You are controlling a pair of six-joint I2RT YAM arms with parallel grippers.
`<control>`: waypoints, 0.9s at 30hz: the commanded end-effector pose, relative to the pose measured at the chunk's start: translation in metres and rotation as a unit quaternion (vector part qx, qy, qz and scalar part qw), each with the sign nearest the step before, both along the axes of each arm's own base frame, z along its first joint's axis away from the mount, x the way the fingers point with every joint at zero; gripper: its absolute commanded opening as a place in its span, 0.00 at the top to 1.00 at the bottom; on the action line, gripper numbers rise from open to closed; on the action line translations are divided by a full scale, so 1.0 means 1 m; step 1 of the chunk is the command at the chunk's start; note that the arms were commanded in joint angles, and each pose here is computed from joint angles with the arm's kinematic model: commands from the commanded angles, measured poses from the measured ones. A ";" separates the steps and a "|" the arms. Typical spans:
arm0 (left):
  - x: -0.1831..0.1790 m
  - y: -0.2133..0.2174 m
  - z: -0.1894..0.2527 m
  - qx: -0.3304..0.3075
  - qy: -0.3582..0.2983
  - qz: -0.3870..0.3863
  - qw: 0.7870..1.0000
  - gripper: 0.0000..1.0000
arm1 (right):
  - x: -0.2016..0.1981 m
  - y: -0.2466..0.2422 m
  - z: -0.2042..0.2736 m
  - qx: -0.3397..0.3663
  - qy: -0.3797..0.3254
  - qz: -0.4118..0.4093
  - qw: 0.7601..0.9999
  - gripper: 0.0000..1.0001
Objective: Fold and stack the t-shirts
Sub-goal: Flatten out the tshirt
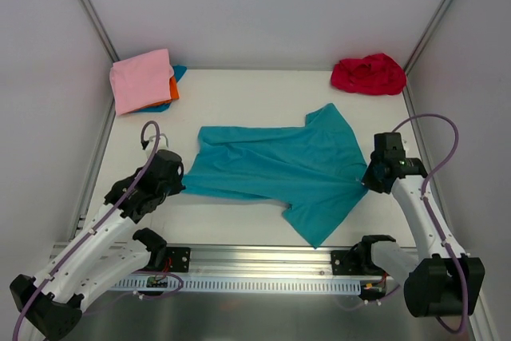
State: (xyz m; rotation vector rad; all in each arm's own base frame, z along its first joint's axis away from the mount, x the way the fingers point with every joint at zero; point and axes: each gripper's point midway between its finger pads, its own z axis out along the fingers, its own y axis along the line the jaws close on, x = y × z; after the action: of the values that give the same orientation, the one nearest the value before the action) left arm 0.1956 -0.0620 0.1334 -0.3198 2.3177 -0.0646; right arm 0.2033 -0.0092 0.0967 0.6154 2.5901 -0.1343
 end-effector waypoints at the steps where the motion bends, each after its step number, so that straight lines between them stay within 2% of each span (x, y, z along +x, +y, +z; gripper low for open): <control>1: -0.001 0.012 0.012 0.020 -0.011 0.020 1.000 1.00 | 0.012 -0.014 0.016 -0.031 -0.016 -0.009 0.999 1.00; 2: -0.001 0.011 0.012 0.018 -0.011 0.019 1.000 1.00 | 0.013 -0.013 0.016 -0.028 -0.016 -0.007 0.999 0.99; 3: -0.001 0.010 0.012 0.018 -0.009 0.018 1.000 1.00 | 0.015 -0.010 0.015 -0.022 -0.012 -0.004 1.000 0.78; 4: -0.001 0.009 0.011 0.017 -0.009 0.017 1.000 1.00 | 0.016 -0.007 0.014 -0.015 -0.011 0.003 1.000 0.62; 6: 0.000 0.008 0.010 0.016 -0.006 0.015 1.000 1.00 | 0.014 0.008 0.012 0.021 -0.008 0.022 1.000 0.35; 8: 0.001 0.006 0.008 0.015 -0.004 0.013 1.000 1.00 | 0.009 0.026 0.014 0.059 -0.018 0.045 0.997 0.19; 9: 0.002 0.004 0.008 0.012 -0.002 0.011 1.000 1.00 | 0.005 0.032 0.015 0.071 -0.021 0.052 0.996 0.01; 17: 0.009 -0.008 0.001 -0.005 0.000 0.000 1.000 1.00 | -0.058 0.093 -0.001 0.203 -0.003 0.119 0.972 0.01; 27: 0.013 -0.017 0.000 -0.018 -0.003 -0.010 1.000 1.00 | -0.106 0.121 -0.012 0.243 0.045 0.179 0.952 0.07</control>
State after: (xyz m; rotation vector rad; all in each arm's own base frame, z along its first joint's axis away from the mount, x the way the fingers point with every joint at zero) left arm 0.2057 -0.0713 0.1289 -0.3149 2.3334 -0.0729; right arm 0.1137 0.1048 0.0879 0.2610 2.7292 0.5627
